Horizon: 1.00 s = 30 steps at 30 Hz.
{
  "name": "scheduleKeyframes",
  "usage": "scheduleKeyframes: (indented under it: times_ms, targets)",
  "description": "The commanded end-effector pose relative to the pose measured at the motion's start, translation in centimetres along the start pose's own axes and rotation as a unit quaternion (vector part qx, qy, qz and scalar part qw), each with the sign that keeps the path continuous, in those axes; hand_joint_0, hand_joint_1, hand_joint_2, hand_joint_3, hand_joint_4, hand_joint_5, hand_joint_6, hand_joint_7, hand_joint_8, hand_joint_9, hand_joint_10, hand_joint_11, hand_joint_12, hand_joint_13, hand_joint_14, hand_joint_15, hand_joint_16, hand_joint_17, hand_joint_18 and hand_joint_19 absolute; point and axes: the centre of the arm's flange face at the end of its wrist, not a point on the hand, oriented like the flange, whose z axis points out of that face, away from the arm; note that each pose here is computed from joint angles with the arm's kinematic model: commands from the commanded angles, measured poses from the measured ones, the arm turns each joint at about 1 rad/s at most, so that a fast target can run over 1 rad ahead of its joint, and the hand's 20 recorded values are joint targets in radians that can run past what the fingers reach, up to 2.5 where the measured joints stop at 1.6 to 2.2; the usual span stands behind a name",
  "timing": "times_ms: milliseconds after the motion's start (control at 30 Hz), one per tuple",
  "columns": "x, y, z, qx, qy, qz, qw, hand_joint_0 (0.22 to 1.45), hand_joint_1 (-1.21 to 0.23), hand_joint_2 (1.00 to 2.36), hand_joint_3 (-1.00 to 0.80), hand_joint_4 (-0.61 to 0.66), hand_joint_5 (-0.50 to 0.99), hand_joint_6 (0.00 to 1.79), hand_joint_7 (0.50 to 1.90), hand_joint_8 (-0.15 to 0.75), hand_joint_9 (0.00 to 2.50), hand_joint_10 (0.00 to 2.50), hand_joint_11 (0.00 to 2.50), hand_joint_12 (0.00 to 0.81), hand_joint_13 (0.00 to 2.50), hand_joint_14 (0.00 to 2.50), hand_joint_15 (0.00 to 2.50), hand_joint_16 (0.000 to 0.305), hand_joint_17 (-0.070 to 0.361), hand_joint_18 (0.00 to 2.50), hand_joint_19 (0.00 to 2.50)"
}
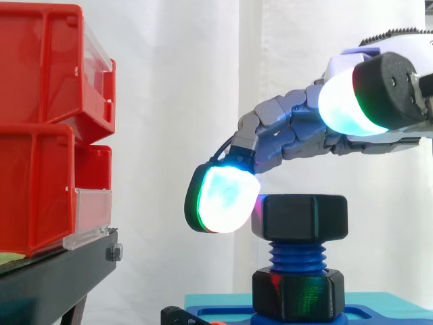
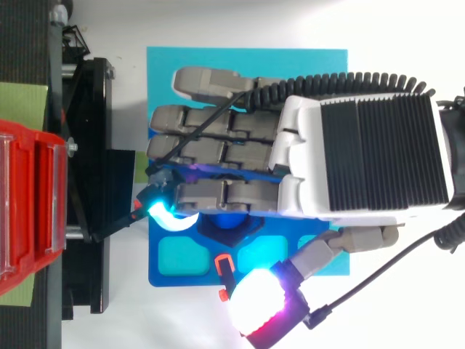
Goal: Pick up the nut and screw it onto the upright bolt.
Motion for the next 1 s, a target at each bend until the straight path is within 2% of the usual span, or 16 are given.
scheduleKeyframes:
  times_ms: [0, 167, 367, 433, 533, 767, 967]
  targets:
    - [0.0, -0.5, -0.2, 0.0, 0.003, 0.0, 1.0, 0.45, -0.2, 1.0, -0.5, 0.32, -0.09, 0.5, 0.84, 0.264, 0.49, 0.0, 0.0, 0.233, 0.24, 0.0, 0.0, 0.028, 0.064, 0.2, 0.0]
    - [-0.2, -1.1, -0.3, -0.004, 0.003, -0.001, 1.0, 0.45, -0.2, 1.0, -0.5, 0.34, -0.08, 0.5, 0.9, 0.263, 0.57, 0.0, 0.0, 0.221, 0.31, 0.0, 0.0, 0.027, 0.062, 0.26, 0.0]
    - [-0.6, -2.1, -0.6, -0.001, 0.0, -0.004, 1.0, 0.46, -0.2, 1.0, -0.5, 0.35, -0.03, 0.5, 1.04, 0.26, 0.65, 0.0, 0.0, 0.21, 0.36, 0.0, 0.0, 0.026, 0.059, 0.3, 0.0]
    - [-0.7, -2.5, -0.7, -0.002, 0.001, -0.007, 1.0, 0.47, -0.2, 1.0, -0.5, 0.32, 0.0, 0.5, 1.14, 0.25, 0.7, 0.0, 0.0, 0.203, 0.39, 0.0, 0.0, 0.026, 0.058, 0.32, 0.0]
    - [-0.8, -3.0, -0.9, -0.002, 0.001, -0.011, 0.9999, 0.48, -0.2, 1.0, -0.5, 0.29, 0.02, 0.5, 1.21, 0.247, 0.75, 0.0, 0.0, 0.198, 0.42, 0.0, 0.0, 0.025, 0.057, 0.35, 0.0]
    - [-1.1, -4.2, -1.2, 0.0, 0.0, -0.016, 0.9999, 0.49, -0.21, 1.0, -0.5, 0.25, 0.05, 0.5, 1.31, 0.235, 0.89, 0.0, 0.0, 0.192, 0.5, 0.0, 0.0, 0.024, 0.054, 0.39, 0.0]
    - [-1.5, -5.0, -1.5, -0.003, -0.002, -0.017, 0.9998, 0.5, -0.23, 1.0, -0.5, 0.19, 0.08, 0.5, 1.39, 0.213, 1.22, 0.0, 0.0, 0.174, 0.69, 0.0, 0.0, 0.022, 0.05, 0.46, 0.0]
